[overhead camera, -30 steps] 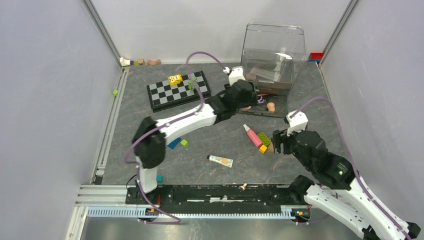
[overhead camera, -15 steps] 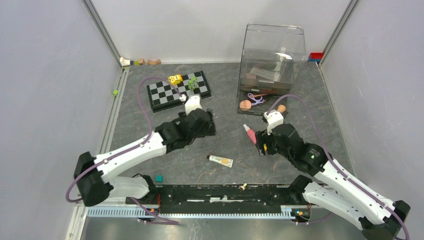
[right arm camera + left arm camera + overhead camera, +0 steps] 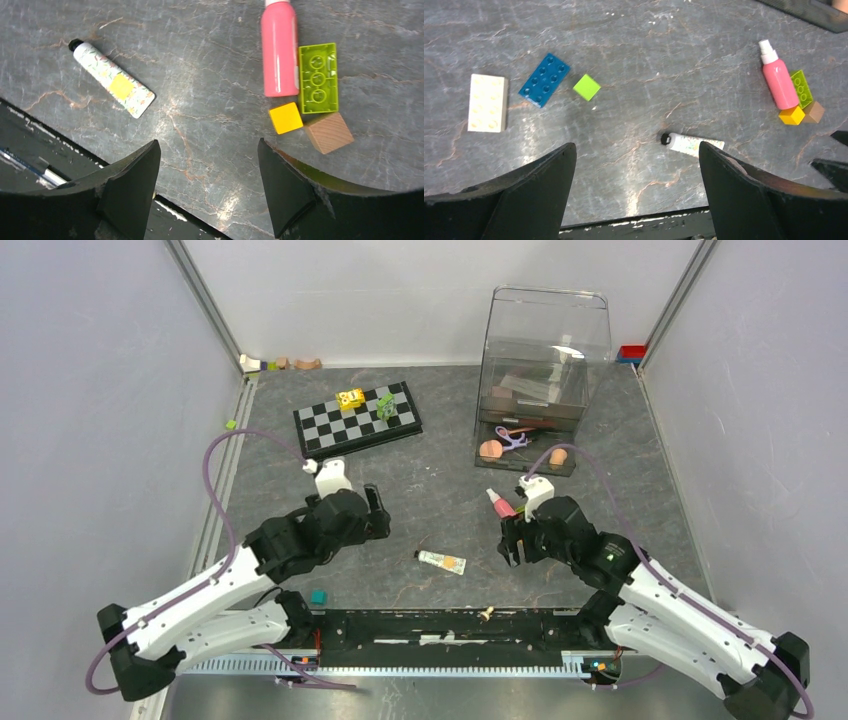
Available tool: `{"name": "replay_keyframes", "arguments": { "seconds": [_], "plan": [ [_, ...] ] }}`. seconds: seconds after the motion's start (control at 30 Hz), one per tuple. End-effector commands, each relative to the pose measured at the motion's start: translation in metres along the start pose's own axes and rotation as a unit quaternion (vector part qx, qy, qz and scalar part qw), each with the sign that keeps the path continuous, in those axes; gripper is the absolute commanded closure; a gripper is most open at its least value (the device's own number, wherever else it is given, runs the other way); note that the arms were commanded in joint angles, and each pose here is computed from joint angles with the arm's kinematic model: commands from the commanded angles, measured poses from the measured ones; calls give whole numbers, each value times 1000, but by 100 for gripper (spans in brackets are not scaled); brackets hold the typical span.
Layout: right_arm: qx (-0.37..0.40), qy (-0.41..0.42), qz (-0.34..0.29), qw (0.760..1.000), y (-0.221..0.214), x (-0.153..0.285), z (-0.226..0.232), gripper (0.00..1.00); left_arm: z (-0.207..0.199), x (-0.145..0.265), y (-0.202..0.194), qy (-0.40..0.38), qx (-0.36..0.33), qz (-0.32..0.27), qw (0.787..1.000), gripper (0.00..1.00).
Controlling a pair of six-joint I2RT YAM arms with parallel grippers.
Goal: Organize the makeup
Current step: Close the drawer in the storage box.
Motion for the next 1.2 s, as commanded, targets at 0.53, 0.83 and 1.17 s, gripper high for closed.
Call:
{"name": "replay_keyframes", "arguments": {
  "seconds": [0.53, 0.83, 1.17],
  "plan": [
    [-16, -151, -38, 988, 43, 22, -23, 17, 27, 35, 15, 52, -16, 9, 999, 0],
    [-9, -154, -27, 988, 41, 13, -23, 17, 51, 7, 8, 63, 25, 77, 995, 0],
    [-34, -154, -83, 984, 50, 16, -25, 17, 76, 20, 29, 114, 10, 49, 992, 0]
  ]
}}
Point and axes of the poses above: each gripper's point midway between its finger pads, its own x axis back along the fingers, its own z axis along the line the jaws close on, y = z × x, the point moved 5 cm from there along x, back along the fingers, and after that the axes turned 5 degrees about -x, right-handed, at the moved point
